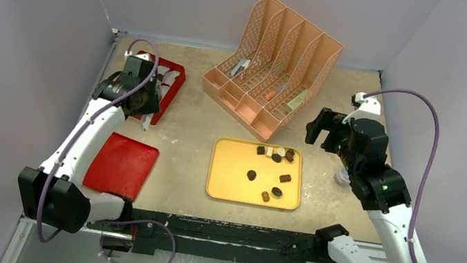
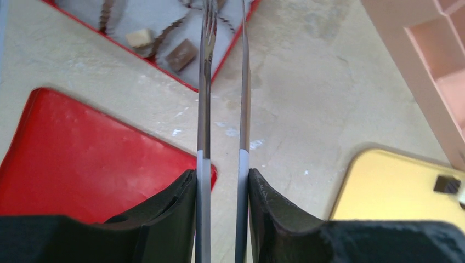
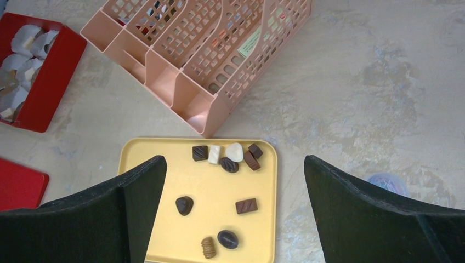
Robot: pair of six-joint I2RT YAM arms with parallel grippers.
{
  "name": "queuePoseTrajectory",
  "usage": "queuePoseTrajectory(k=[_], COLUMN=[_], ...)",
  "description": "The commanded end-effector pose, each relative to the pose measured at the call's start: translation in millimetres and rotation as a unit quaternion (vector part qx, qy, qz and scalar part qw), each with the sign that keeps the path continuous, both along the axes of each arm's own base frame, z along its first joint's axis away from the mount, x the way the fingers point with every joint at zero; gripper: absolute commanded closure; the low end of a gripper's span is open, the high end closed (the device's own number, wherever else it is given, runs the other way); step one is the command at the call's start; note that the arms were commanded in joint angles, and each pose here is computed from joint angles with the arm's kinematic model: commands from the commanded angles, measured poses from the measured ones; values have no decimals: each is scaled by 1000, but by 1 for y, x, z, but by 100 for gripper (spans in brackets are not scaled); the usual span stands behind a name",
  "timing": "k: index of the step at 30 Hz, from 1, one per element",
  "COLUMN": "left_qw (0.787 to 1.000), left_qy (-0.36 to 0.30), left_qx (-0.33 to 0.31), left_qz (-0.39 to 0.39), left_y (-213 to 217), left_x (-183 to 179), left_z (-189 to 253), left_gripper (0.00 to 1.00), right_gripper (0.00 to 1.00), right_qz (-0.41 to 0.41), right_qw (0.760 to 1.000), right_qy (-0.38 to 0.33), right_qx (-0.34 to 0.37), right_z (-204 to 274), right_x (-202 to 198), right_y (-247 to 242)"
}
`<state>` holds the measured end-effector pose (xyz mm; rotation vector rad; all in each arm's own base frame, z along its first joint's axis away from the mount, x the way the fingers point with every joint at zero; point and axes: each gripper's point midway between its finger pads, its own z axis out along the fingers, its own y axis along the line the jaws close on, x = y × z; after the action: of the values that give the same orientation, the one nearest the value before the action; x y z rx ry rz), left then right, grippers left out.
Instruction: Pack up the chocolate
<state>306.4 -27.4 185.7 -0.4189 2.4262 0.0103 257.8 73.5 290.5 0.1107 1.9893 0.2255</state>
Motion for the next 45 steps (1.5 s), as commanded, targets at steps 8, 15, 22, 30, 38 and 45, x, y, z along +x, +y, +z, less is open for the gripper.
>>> queuePoseTrajectory(k=[8,15,22,30,38,45], left_qw=[985,957,930,914,886,873], left_qy=[-85,-113,-123,-78,-68,-46], left_qx=[-44,-94,-71,-5,-25,-10], left_qz=[-146,-251,-340,-398,-458,-486], left_y=[-78,-126,-166,-208,-266,-290], left_x=[1,-15,-31,-43,-70,-81], left_z=[52,67,68,28,9,-17], left_gripper=[67,67,67,66,64,64], right_gripper=[3,3,3,3,3,3], right_qz=[-19,-23,-25,-27,-29,-26], right_qw=[999,998,998,998,997,997], right_qy=[-49,-51,-65,-63,-68,-74], right_qx=[5,2,-6,-16,-20,-17], right_z=[37,38,47,43,43,45], right_x=[1,2,6,9,6,6], right_y=[-9,-11,-12,-13,-16,-15])
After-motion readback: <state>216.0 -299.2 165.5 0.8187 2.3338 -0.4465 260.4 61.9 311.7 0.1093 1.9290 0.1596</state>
